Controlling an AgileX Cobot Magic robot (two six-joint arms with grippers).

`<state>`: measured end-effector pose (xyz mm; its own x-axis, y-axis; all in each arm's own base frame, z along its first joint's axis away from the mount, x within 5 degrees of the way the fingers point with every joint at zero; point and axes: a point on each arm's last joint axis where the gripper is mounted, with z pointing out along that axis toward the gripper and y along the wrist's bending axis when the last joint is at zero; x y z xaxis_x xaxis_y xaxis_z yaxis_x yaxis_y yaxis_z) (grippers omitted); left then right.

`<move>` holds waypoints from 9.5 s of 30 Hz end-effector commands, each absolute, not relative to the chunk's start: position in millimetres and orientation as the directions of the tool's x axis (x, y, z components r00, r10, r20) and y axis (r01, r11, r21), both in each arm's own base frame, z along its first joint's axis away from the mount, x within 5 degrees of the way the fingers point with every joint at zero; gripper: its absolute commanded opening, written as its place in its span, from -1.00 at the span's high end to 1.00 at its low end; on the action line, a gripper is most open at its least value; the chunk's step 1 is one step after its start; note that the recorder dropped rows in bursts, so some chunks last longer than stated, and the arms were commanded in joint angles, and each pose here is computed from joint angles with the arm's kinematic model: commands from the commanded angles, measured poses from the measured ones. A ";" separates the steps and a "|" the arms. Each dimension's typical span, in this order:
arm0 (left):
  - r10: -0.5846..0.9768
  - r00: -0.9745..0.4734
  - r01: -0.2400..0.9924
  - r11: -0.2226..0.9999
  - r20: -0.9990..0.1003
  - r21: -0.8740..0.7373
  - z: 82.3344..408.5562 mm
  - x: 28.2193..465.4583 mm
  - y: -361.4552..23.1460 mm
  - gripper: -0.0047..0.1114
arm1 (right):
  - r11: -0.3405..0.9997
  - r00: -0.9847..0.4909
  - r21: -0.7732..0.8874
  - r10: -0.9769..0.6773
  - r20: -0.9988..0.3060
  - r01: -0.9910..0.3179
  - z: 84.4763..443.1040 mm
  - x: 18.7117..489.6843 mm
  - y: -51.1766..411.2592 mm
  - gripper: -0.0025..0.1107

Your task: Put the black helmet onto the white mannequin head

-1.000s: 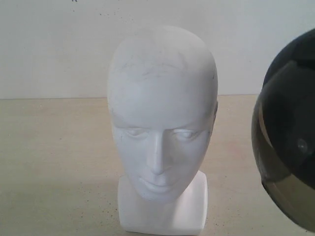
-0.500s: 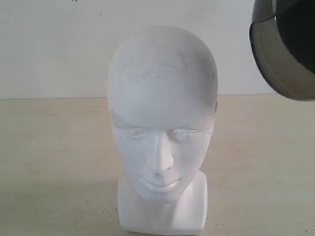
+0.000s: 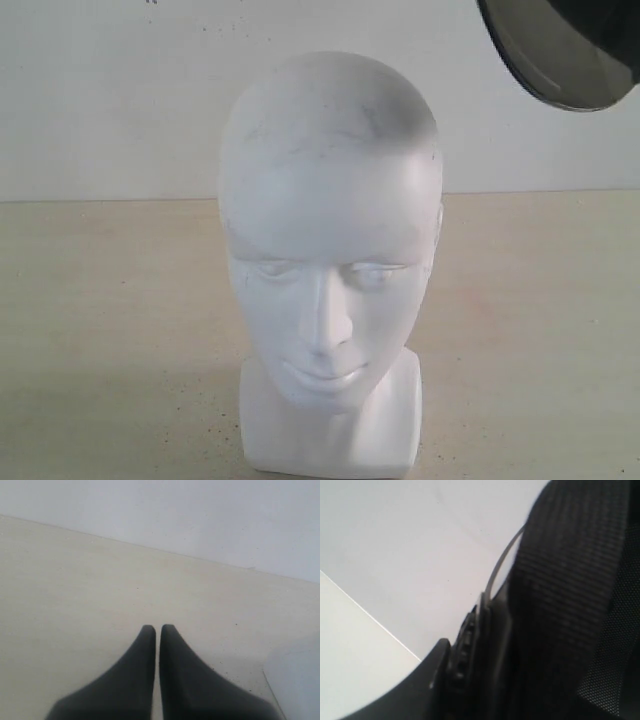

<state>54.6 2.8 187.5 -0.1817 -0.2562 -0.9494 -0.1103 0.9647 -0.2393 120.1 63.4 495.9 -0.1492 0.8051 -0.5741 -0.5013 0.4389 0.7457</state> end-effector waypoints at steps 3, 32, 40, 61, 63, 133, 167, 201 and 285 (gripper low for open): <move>-0.261 -0.182 -0.103 0.964 -0.948 -0.246 186.8 54.5 2.2 0.84 | 0.376 -0.165 0.703 0.804 -0.571 -0.604 514.4 105.2 63.6 0.96; -0.261 -0.182 -0.103 0.964 -0.948 -0.246 186.8 54.5 2.2 0.84 | -0.518 -0.563 0.244 0.805 -0.184 -0.820 567.9 211.7 54.9 0.96; -0.261 -0.182 -0.103 0.964 -0.948 -0.246 186.8 54.5 2.2 0.84 | -0.644 -0.695 0.320 0.716 -0.065 -0.695 539.6 254.1 92.8 0.96; -0.261 -0.182 -0.103 0.964 -0.948 -0.246 186.8 54.5 2.2 0.84 | -0.686 -0.837 0.517 0.534 -0.122 -0.513 484.2 252.6 185.3 0.96; -0.261 -0.182 -0.103 0.964 -0.948 -0.246 186.8 54.5 2.2 0.84 | -0.679 -0.836 0.521 0.531 -0.139 -0.517 484.3 251.2 186.1 0.96; -0.261 -0.182 -0.103 0.964 -0.948 -0.246 186.8 54.5 2.2 0.84 | -0.662 -0.811 0.574 0.584 -0.007 -0.482 455.1 216.5 131.0 0.96; -0.261 -0.182 -0.103 0.964 -0.948 -0.246 186.8 54.5 2.2 0.84 | -0.554 -0.711 0.724 0.692 0.126 -0.412 375.8 231.4 139.6 0.96; -0.261 -0.182 -0.103 0.964 -0.948 -0.246 186.8 54.5 2.2 0.84 | -0.518 -0.678 0.762 0.720 0.145 -0.388 356.3 235.1 138.9 0.96; -0.261 -0.182 -0.103 0.964 -0.948 -0.246 186.8 54.5 2.2 0.84 | -0.393 -0.761 0.874 0.648 0.043 -0.286 322.7 203.0 140.8 0.96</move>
